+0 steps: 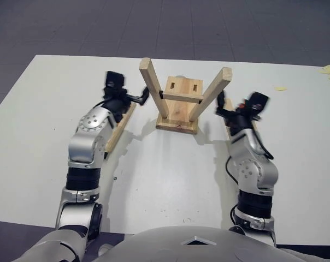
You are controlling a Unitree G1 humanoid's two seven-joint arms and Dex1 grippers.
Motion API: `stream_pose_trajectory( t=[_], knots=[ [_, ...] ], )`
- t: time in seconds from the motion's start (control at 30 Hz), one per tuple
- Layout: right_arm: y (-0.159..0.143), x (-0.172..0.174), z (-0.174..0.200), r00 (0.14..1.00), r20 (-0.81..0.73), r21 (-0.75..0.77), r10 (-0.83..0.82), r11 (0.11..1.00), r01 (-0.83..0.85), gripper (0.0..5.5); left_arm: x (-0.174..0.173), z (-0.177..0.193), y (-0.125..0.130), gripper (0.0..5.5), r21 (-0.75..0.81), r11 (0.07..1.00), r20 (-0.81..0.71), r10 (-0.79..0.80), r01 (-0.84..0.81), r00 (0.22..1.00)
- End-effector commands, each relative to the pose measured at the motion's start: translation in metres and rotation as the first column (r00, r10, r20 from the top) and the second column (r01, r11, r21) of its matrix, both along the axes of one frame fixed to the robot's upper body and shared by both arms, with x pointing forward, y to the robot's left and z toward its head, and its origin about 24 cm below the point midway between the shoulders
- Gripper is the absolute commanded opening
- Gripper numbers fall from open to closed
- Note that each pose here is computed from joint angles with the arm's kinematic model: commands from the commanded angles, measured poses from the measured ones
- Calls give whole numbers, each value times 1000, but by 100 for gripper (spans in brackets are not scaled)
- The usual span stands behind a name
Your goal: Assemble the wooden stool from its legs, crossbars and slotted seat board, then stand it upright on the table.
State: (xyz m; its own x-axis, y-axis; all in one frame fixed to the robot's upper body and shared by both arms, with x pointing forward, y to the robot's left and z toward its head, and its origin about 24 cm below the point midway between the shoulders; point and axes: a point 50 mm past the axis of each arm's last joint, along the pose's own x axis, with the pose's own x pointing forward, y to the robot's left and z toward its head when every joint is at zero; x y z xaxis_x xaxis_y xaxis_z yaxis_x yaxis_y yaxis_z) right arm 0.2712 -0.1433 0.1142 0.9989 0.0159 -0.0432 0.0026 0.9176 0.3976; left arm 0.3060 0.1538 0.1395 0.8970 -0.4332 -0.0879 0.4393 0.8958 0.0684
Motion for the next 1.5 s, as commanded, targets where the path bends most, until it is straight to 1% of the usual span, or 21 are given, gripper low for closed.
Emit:
stream_pose_trajectory(
  t=[0.03, 0.13, 0.23, 0.3, 0.4, 0.5, 0.53, 0.6, 0.67, 0.77, 0.9, 0.97, 1.03, 1.07, 1.1, 1.13, 1.17, 1.2, 1.23, 1.33, 1.5],
  knots=[
    [11, 0, 10, 993, 38, 36, 112, 993, -113, 538, -9, 23, -25, 540, 22, 972, 36, -236, 236, 971],
    [-4, -2, 6, 998, 16, 6, 67, 998, -68, 538, -2, 3, 4, 540, 99, 989, -33, -108, 110, 994],
    [-22, -4, -1, 1000, -18, -32, 20, 999, -21, 538, -2, -22, 33, 540, 217, 976, -102, 16, 6, 995],
    [-29, -5, -4, 999, -33, -58, 2, 998, -4, 538, -3, -26, 38, 540, 236, 972, -110, 36, -9, 993],
    [-36, -2, -4, 999, -33, -87, -27, 996, 24, 538, 1, -21, 31, 540, 200, 980, -89, 20, -1, 996],
    [-38, 2, 11, 997, 56, -20, -57, 998, 58, 538, 8, -10, 30, 540, 158, 987, -35, 49, -43, 998],
    [-40, 3, 19, 992, 102, 3, -71, 997, 71, 538, 12, -2, 32, 540, 125, 989, 3, 83, -83, 997],
    [-46, 6, 38, 972, 199, 75, -122, 991, 109, 538, 23, 29, 36, 540, -28, 985, 115, 174, -172, 978],
    [-50, 8, 62, 944, 296, 131, -146, 985, 111, 538, 27, 66, 34, 540, -207, 964, 208, 210, -167, 955],
    [-44, 9, 105, 889, 448, 183, -91, 983, 9, 538, 25, 115, 22, 540, -332, 942, 333, 168, -52, 928],
    [-20, 2, 163, 775, 631, 176, 40, 965, -193, 538, 12, 163, -12, 540, -353, 913, 459, -21, 204, 888],
    [-10, 1, 183, 740, 670, 191, 57, 951, -245, 538, 2, 174, -30, 540, -331, 893, 487, -115, 305, 866],
    [-2, 3, 181, 754, 651, 190, 89, 942, -275, 538, -2, 166, -44, 540, -297, 884, 464, -198, 362, 863],
    [3, 9, 167, 799, 588, 180, 122, 944, -277, 538, -3, 153, -51, 540, -264, 886, 422, -250, 381, 872],
    [14, 16, 138, 866, 456, 141, 205, 944, -297, 538, 0, 128, -59, 540, -217, 898, 324, -304, 383, 896],
    [24, 19, 103, 914, 295, 85, 280, 945, -317, 538, 2, 99, -65, 540, -154, 912, 221, -343, 380, 913],
    [28, 18, 62, 943, 105, 43, 315, 946, -321, 538, 4, 66, -68, 540, -103, 930, 105, -344, 354, 933],
    [30, 11, 33, 944, -10, 37, 330, 943, -330, 538, 3, 38, -67, 540, -71, 939, 19, -337, 337, 941],
    [29, 5, 18, 943, -72, 48, 324, 946, -321, 538, 2, 18, -65, 540, -66, 946, -41, -319, 316, 947],
    [29, -2, 15, 937, -55, 65, 346, 937, -343, 538, -5, -6, -62, 540, -114, 956, -117, -282, 269, 952],
    [20, 5, 29, 956, 34, 88, 292, 952, -294, 538, -13, 7, -79, 540, -167, 936, -65, -325, 311, 943]
  ],
)
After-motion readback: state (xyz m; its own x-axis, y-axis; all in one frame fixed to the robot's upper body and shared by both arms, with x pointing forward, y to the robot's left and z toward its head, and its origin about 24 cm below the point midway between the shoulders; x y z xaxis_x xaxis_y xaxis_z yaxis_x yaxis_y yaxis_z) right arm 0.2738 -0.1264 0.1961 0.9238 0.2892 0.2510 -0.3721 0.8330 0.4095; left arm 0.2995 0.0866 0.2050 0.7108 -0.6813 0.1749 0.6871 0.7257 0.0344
